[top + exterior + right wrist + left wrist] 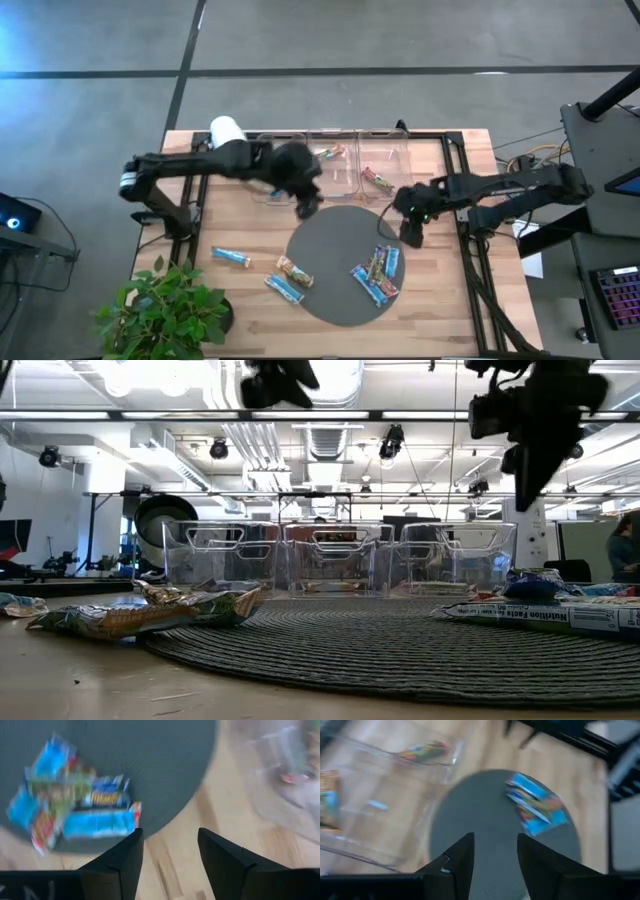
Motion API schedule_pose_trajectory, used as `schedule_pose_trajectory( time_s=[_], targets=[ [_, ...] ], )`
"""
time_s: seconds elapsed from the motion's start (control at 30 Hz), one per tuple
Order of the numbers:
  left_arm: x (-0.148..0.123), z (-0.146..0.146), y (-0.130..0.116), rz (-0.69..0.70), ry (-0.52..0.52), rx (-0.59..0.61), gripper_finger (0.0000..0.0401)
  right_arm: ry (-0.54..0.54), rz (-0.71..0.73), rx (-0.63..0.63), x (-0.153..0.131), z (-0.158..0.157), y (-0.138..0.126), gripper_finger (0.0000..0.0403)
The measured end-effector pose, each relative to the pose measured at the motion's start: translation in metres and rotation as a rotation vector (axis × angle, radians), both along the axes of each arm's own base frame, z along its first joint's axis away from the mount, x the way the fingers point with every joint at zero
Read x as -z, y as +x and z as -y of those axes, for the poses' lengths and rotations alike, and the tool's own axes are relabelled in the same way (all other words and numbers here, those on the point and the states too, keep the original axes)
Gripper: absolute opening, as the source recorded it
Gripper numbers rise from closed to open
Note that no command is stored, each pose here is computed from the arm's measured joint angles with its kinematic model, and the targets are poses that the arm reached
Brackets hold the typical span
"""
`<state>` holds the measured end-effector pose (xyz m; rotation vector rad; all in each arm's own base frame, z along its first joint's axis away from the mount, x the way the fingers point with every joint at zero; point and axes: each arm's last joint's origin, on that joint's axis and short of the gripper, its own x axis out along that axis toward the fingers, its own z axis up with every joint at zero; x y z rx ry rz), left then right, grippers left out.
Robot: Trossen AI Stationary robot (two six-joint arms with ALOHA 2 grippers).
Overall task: Pick and place Granola Bars by type
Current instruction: Put the blue granola bar into the left bin
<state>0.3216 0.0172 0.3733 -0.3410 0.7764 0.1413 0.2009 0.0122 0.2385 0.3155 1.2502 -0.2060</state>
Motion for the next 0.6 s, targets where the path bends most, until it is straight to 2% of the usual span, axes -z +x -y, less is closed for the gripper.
schedule_pose_trajectory(
  time_s=[0.1, 0.23, 0.37, 0.6],
  targets=[
    [0.004, 0.028, -0.011, -0.006, 0.015, 0.034, 0.0131, -0.044, -0.038, -0.221, 0.012, -0.019, 0.008, 0.0178],
    [0.019, 0.052, -0.025, -0.03, 0.007, -0.023, 0.0131, -0.14, -0.088, -0.537, 0.029, -0.043, 0.018, 0.0178],
    [0.038, 0.062, -0.038, -0.067, -0.075, -0.106, 0.0131, -0.26, -0.08, -0.661, 0.042, -0.057, 0.029, 0.0178],
    [0.057, 0.074, -0.052, -0.021, -0.201, -0.175, 0.0131, -0.323, 0.015, -0.888, 0.048, -0.071, 0.047, 0.0184]
  ],
)
